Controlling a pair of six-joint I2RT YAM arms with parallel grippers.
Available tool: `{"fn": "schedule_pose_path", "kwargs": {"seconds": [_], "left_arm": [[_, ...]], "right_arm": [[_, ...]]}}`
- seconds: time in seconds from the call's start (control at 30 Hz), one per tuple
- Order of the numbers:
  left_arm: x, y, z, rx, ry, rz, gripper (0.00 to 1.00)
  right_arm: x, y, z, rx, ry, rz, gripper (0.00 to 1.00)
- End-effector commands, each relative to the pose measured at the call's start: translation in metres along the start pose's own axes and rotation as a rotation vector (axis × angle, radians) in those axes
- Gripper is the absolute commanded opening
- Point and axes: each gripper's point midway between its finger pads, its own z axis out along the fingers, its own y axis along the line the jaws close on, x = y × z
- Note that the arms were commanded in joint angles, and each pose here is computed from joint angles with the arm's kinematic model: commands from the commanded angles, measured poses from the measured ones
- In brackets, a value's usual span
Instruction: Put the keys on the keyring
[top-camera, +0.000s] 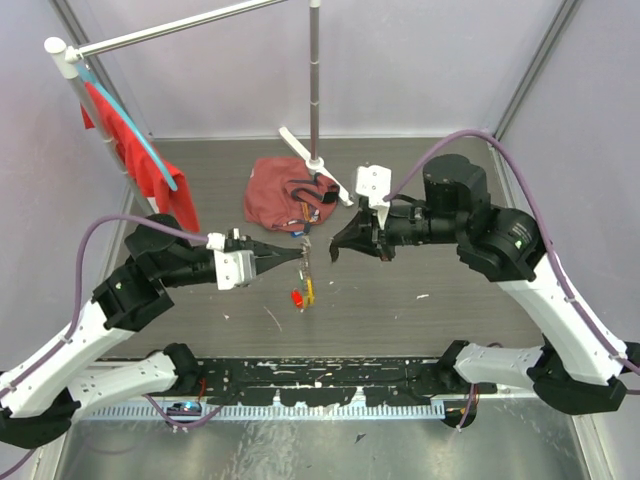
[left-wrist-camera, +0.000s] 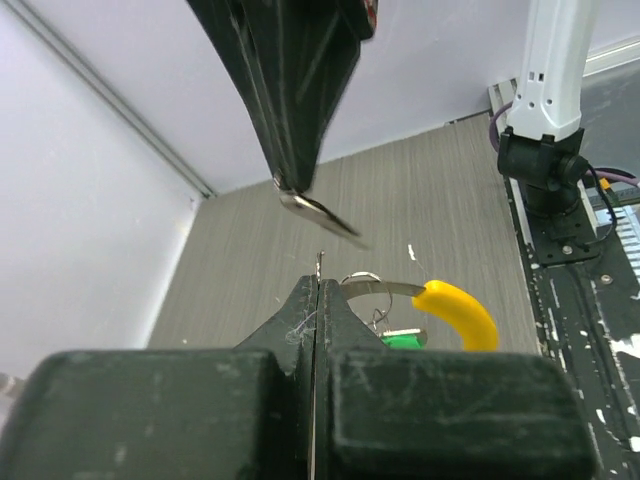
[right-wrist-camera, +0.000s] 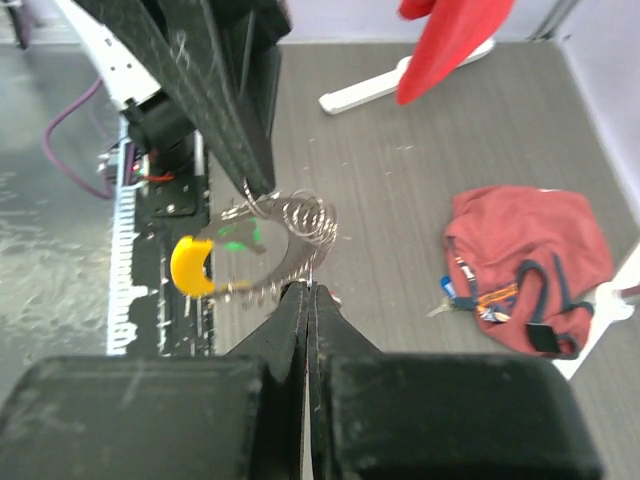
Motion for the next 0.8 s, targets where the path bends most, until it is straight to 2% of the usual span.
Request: {"fn": "schedule_pose_path", "kwargs": {"seconds": [0.0,0.77], "left_arm": [[-0.029,0.01,-0.001,0.024,-0.052,0.133,0.0],[-0.019,0.023,0.009,0.077,-0.003,0.565,0.0]], "right_arm": [[-0.003,0.019,-0.001,-0.117,0.008,0.019,0.0],[-0.021,-0.011,-0.01,0.1,-0.156,-0.148,0.01]]}}
